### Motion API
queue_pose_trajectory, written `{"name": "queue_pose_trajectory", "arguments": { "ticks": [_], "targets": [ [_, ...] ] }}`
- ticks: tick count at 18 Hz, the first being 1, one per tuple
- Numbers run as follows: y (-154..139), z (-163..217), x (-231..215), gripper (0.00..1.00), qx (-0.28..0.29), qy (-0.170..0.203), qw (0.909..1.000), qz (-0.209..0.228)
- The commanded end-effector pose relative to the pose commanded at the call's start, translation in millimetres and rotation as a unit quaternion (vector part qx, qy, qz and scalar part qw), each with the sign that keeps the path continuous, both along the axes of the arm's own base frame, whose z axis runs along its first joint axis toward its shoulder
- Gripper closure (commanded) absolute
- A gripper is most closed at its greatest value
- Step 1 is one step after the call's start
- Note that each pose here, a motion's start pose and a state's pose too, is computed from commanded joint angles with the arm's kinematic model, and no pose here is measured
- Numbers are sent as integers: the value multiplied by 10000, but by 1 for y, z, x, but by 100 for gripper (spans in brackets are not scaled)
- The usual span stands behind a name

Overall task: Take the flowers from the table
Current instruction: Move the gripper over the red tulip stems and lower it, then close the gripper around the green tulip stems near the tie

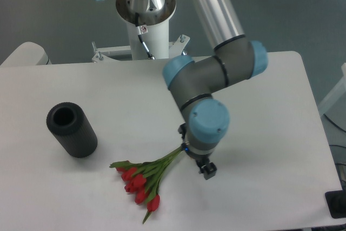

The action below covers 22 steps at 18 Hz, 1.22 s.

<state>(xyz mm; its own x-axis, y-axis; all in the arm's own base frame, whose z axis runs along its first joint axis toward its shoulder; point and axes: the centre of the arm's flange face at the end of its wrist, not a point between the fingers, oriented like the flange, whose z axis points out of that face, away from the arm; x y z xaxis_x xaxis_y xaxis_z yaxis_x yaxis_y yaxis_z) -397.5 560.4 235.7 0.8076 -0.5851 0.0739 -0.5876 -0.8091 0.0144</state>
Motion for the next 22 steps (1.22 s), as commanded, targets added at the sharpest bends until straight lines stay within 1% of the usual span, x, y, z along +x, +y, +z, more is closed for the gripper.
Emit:
{"name": "queue_pose_trajectory", "arguments": {
  "ticks": [4, 11, 15, 16, 17, 19, 21, 22],
  "targets": [
    [-5, -24, 15, 0, 78, 85, 9999, -8],
    [0, -37, 32, 0, 35, 99, 9987, 504],
    [7, -46, 42, 0, 145, 229, 9965, 787],
    [7, -46, 43, 4, 162, 246, 9961, 833],
    [7, -47, 43, 17, 156, 241, 9960, 841],
    [8, -46, 43, 33, 169, 249, 9963, 803],
    [8, -44, 42, 53, 172, 270, 9965, 772],
    [9, -41, 39, 59, 188, 311, 9964, 764]
  ]
}}
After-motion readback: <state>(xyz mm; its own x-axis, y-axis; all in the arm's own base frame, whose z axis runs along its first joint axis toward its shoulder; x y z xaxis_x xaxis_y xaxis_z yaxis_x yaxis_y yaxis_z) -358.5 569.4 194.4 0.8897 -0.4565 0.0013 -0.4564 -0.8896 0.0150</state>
